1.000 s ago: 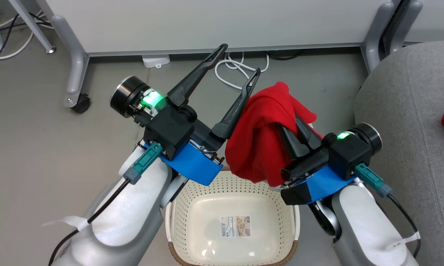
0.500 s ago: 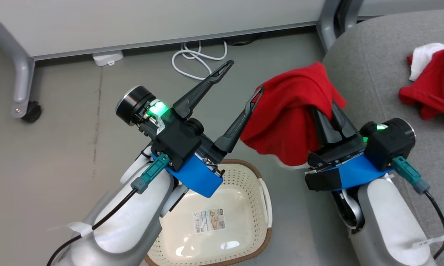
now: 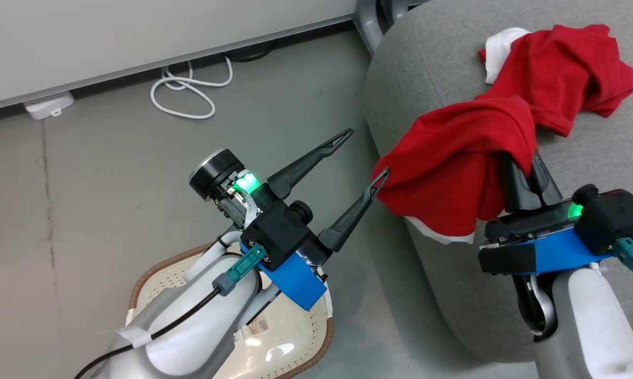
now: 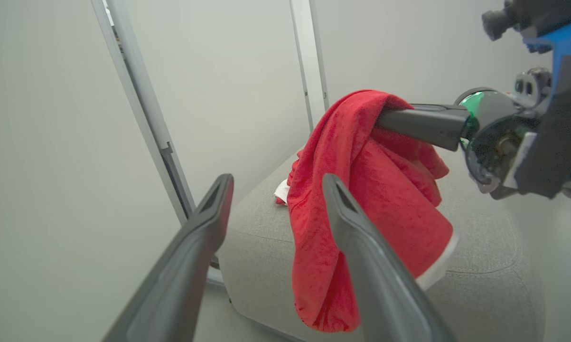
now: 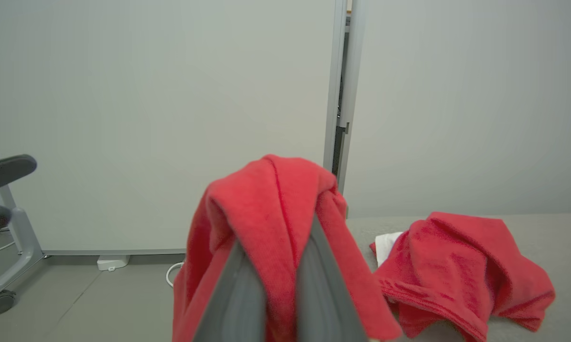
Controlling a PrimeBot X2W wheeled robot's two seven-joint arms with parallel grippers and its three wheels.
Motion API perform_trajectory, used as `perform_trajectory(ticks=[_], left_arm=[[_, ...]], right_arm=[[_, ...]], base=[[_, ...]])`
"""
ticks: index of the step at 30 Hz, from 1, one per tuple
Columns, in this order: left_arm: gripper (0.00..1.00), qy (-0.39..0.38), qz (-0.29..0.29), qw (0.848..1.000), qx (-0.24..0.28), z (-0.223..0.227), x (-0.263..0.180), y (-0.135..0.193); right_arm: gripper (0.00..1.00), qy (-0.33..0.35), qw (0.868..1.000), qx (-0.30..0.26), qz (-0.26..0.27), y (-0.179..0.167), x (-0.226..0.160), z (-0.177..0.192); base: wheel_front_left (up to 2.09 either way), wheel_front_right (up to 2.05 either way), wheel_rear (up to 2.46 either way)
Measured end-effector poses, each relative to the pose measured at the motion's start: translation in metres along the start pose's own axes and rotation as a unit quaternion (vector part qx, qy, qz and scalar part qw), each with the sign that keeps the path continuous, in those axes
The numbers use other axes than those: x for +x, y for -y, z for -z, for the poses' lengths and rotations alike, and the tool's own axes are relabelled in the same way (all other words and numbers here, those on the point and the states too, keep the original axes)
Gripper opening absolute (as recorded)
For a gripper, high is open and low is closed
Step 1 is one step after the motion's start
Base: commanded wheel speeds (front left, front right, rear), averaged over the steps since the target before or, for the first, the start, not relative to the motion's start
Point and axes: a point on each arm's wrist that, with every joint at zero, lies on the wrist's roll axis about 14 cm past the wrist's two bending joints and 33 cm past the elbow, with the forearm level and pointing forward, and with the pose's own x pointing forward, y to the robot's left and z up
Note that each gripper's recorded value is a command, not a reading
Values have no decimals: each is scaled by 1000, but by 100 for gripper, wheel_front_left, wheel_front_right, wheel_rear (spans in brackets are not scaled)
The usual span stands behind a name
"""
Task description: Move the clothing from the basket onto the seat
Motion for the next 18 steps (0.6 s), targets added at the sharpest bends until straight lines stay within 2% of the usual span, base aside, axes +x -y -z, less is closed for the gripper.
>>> perform_trajectory(ticks=[8, 18], left_arm=[[100, -2, 51, 998, -24, 13, 17, 29], [100, -15, 52, 998, -33, 27, 15, 26]], right_arm=[[0, -7, 997, -23, 68, 48, -26, -4], [0, -6, 996, -19, 84, 58, -26, -3]], base=[[0, 0, 0], [0, 0, 0]])
